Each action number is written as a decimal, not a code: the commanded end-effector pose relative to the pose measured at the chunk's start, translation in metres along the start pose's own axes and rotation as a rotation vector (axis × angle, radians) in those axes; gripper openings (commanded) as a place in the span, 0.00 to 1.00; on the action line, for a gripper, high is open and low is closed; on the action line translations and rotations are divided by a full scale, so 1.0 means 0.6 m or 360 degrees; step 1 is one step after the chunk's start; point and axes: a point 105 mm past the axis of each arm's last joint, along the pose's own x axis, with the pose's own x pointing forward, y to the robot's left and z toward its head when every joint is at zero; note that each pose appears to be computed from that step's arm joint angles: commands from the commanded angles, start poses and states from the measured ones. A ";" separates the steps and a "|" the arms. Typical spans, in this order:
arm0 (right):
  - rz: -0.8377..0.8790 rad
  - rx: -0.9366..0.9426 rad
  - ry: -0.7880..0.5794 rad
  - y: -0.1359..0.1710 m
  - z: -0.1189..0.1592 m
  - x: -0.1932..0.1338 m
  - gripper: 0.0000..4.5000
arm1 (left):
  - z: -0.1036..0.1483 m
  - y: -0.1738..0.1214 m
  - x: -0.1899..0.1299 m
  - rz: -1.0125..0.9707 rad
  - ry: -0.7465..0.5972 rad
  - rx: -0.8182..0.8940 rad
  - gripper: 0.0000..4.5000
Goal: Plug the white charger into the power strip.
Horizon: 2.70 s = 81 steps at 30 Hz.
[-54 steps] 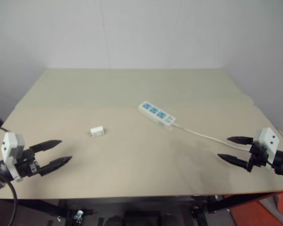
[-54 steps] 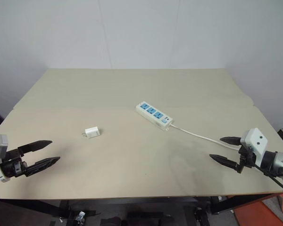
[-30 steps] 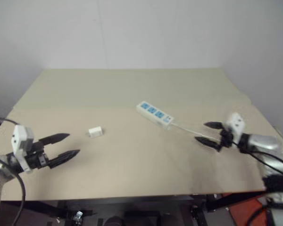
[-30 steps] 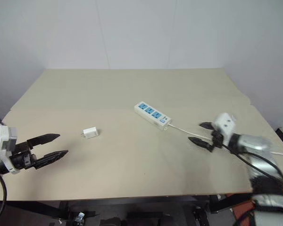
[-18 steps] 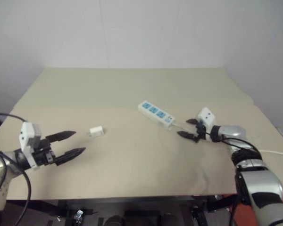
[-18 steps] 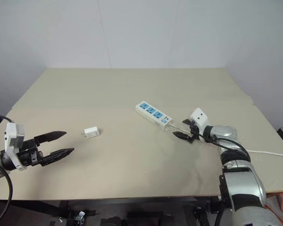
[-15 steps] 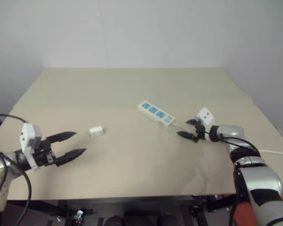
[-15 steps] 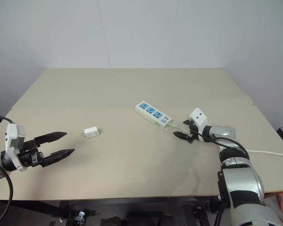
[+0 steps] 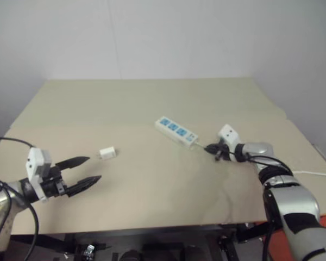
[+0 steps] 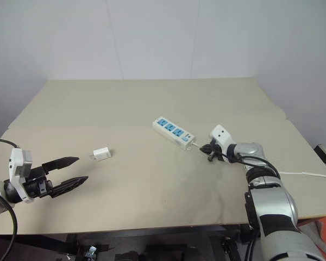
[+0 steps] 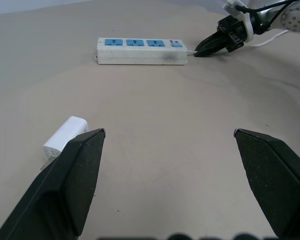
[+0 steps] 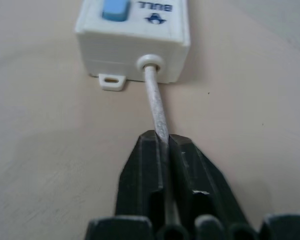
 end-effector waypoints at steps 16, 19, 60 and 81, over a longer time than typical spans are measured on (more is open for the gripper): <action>0.0149 -0.0224 -0.0179 0.026 -0.022 -0.068 0.01 | 0.017 -0.005 0.000 -0.0005 -0.0064 0.0061 1.00; 0.0147 -0.0218 -0.0175 0.029 -0.032 -0.085 0.01 | 0.018 -0.004 0.004 -0.0016 -0.0068 0.0060 1.00; -0.0108 0.0302 -0.0738 0.060 0.034 -0.028 0.99 | 0.027 0.003 0.008 -0.0020 -0.0075 0.0083 1.00; -0.0103 0.0354 -0.0659 0.071 0.012 -0.002 0.99 | 0.025 -0.003 0.010 -0.0006 -0.0094 0.0064 1.00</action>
